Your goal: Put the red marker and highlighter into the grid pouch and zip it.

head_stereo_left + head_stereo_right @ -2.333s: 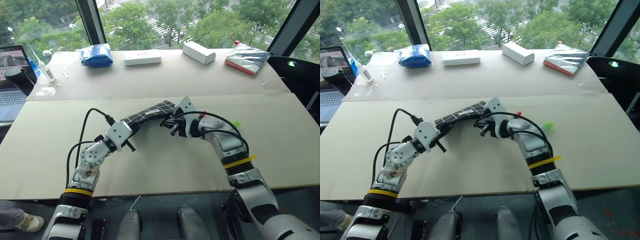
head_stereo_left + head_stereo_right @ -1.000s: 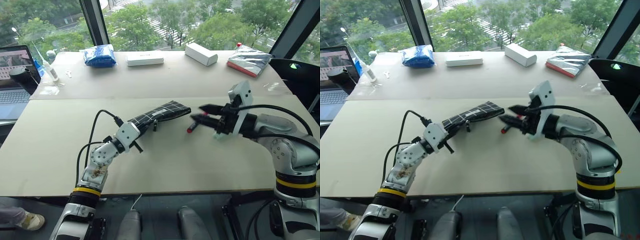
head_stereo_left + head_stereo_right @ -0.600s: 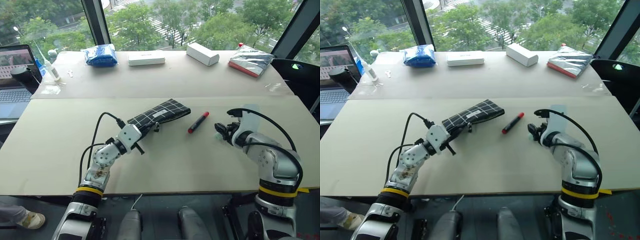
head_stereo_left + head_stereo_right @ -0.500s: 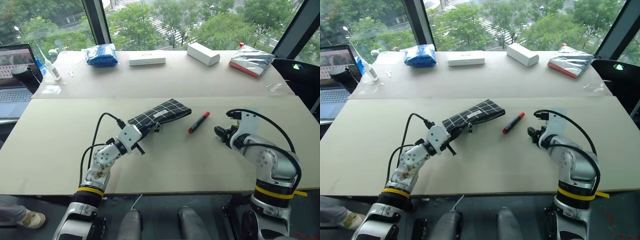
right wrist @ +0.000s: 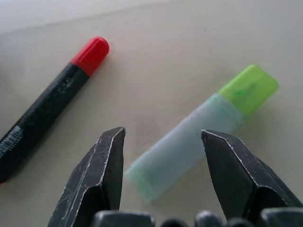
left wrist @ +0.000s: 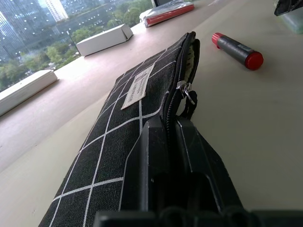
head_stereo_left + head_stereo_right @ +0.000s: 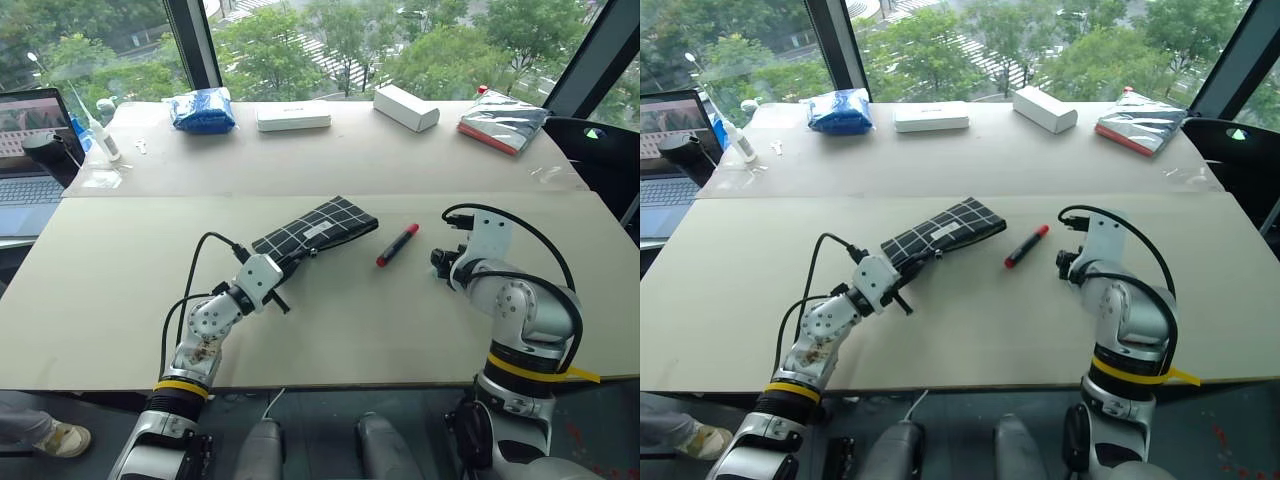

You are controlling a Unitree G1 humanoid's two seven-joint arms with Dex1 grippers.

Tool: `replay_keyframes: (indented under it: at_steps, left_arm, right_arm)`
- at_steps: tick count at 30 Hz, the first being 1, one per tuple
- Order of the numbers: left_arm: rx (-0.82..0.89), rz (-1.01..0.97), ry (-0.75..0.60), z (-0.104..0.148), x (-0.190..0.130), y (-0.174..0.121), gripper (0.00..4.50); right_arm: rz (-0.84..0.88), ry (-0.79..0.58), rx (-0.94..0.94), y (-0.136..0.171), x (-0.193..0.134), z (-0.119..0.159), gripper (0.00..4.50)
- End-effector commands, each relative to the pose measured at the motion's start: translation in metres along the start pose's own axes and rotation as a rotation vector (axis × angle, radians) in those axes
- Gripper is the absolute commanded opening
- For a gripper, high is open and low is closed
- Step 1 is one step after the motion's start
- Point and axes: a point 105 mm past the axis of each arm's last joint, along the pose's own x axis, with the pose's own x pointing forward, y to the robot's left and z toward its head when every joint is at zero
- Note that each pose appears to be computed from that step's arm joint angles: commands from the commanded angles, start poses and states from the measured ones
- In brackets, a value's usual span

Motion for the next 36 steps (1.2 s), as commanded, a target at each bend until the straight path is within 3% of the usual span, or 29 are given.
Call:
replay_keyframes:
  at_steps: [1,8,15,26,36]
  left_arm:
    - [0.021,0.030,-0.043,0.013,-0.001,0.006,0.00]
    - [0.028,0.044,-0.039,0.014,-0.003,0.010,0.00]
    - [0.033,0.054,-0.038,0.016,-0.003,0.015,0.00]
    - [0.025,0.050,-0.044,0.016,-0.001,0.014,0.00]
    - [0.022,0.047,-0.041,0.015,-0.001,0.013,0.00]
  right_arm:
    - [-0.004,-0.047,0.047,0.005,0.002,0.014,2.84]
    - [-0.014,-0.004,0.073,0.017,0.016,-0.001,2.84]
    - [-0.071,0.016,0.094,0.004,0.020,-0.009,2.84]
    - [-0.127,-0.026,0.083,-0.013,0.012,0.001,2.84]
    - [-0.102,0.004,0.092,0.000,0.004,-0.009,2.84]
